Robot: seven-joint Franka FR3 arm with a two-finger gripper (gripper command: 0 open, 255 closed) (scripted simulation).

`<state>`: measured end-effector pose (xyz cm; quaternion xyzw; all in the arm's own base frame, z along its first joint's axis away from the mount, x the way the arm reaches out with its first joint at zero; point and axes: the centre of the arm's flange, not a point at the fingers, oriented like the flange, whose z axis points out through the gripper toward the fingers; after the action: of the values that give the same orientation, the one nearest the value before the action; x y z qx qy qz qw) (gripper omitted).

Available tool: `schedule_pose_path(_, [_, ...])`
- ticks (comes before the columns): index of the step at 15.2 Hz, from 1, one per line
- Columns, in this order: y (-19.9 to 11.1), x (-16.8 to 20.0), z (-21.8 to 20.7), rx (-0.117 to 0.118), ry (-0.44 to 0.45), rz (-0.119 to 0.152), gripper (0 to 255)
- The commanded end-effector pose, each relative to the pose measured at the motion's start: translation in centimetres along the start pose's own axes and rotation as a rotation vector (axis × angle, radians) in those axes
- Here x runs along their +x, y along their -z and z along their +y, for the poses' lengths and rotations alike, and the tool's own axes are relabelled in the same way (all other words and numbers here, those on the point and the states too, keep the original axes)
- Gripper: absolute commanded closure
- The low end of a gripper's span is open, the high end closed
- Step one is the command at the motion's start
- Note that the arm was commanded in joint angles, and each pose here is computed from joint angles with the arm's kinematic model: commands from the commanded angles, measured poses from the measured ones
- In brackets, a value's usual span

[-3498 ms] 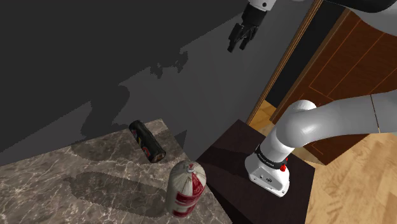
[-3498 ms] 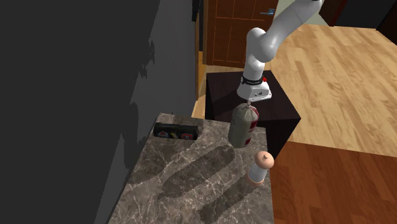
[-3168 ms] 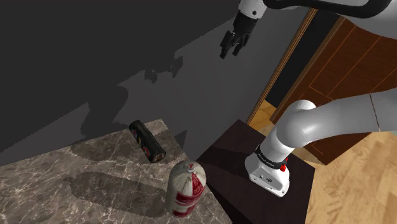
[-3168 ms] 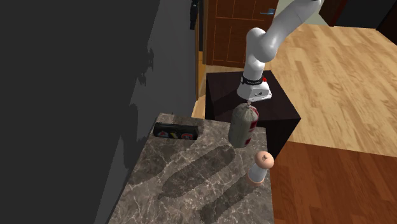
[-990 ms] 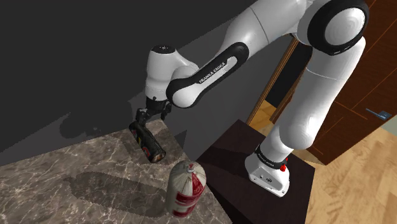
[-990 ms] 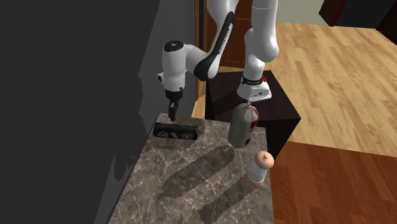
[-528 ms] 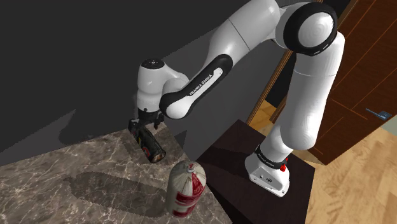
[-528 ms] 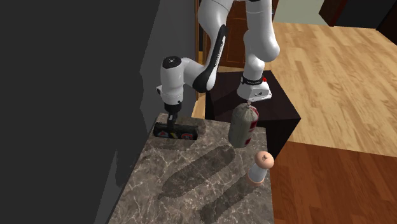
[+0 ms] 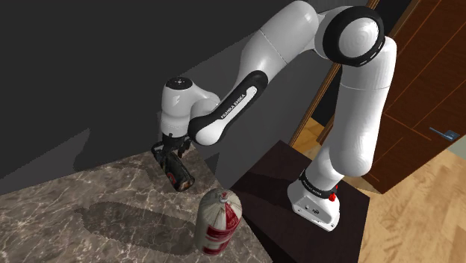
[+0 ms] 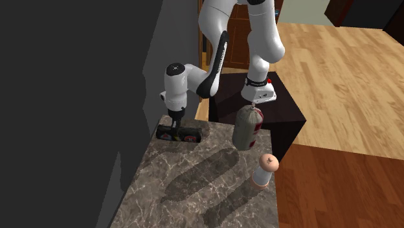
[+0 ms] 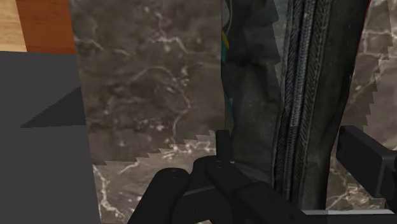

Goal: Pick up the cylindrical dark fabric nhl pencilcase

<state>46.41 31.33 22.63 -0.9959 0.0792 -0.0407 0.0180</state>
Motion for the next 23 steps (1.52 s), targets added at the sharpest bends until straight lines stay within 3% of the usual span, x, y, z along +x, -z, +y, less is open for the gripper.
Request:
schedule_pose_path(1, [-0.1,0.0,0.0,0.0,-0.001,-0.001,255])
schedule_pose_path(7, [-0.1,0.0,0.1,0.0,-0.001,0.0,255])
schedule_pose_path(23, [7.9,0.6,-0.3,0.0,-0.001,0.0,255])
